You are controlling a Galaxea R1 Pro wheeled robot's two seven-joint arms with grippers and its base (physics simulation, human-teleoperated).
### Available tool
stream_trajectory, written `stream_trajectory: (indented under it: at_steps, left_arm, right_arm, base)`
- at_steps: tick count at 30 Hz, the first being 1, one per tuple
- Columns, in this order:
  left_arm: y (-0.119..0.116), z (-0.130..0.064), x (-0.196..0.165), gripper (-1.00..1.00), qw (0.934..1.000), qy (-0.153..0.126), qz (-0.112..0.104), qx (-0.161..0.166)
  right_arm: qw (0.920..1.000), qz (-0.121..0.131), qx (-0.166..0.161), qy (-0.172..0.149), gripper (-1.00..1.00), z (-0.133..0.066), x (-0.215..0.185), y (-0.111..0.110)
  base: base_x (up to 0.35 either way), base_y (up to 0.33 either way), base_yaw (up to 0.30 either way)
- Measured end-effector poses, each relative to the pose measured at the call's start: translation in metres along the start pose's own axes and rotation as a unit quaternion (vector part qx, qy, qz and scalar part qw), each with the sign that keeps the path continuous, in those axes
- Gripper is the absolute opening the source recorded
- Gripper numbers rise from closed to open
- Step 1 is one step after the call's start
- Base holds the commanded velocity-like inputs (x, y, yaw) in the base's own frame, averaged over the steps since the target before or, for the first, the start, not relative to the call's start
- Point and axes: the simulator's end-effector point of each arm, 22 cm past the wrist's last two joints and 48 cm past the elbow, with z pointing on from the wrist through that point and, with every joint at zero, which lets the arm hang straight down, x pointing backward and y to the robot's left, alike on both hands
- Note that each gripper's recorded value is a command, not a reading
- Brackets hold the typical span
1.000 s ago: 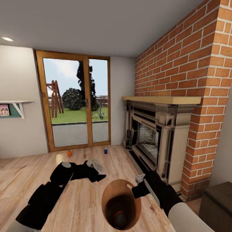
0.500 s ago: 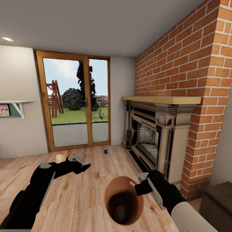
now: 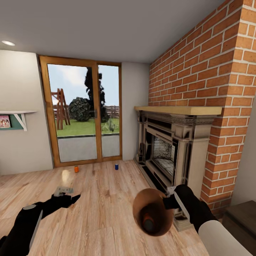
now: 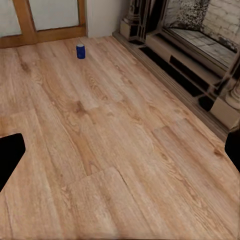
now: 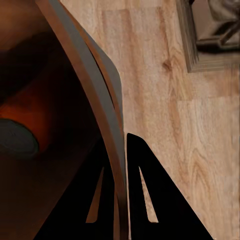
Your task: Put the three can of soda from the living room inside the tash can in the kitchen.
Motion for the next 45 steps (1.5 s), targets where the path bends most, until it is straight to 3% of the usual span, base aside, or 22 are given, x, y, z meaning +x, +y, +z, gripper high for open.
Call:
stream_trajectory:
  at_steps: [7,10,15,19,30,36,45]
  left_arm:
    - [0.012,0.005,0.023,1.0,0.9996,0.003,-0.028,-0.004]
    - [0.015,0.007,0.034,1.0,0.9992,0.011,-0.037,-0.008]
    - [0.02,0.01,0.044,1.0,0.9985,0.019,-0.046,-0.02]
    - [0.025,0.012,0.057,1.0,0.9977,0.028,-0.054,-0.029]
    - [0.024,0.015,0.063,1.0,0.9976,0.029,-0.056,-0.029]
    - [0.024,0.015,0.062,1.0,0.9976,0.028,-0.056,-0.029]
    - [0.024,0.015,0.064,1.0,0.9976,0.029,-0.057,-0.029]
  right_arm:
    - [0.9994,0.01,-0.011,-0.031,-1.0,0.0,-0.014,0.007]
    - [0.9994,0.0,0.005,-0.035,-1.0,0.0,-0.015,0.0]
    - [0.9992,0.008,-0.007,-0.037,-1.0,0.0,-0.016,0.006]
    - [0.9993,0.003,0.002,-0.036,-1.0,0.001,-0.015,0.002]
    - [0.9994,0.006,-0.007,-0.033,-1.0,0.004,-0.013,0.017]
    - [0.9993,0.002,0.017,-0.033,-1.0,0.004,-0.013,0.016]
    - [0.9994,0.003,0.013,-0.033,-1.0,0.005,-0.013,0.022]
  base:
    - [0.105,0.0,0.0]
    - [0.285,0.006,0.0]
    - [0.313,0.047,0.0]
    - [0.323,0.066,0.0]
    - [0.326,0.071,0.0]
    - [0.326,0.071,0.0]
    - [0.326,0.071,0.0]
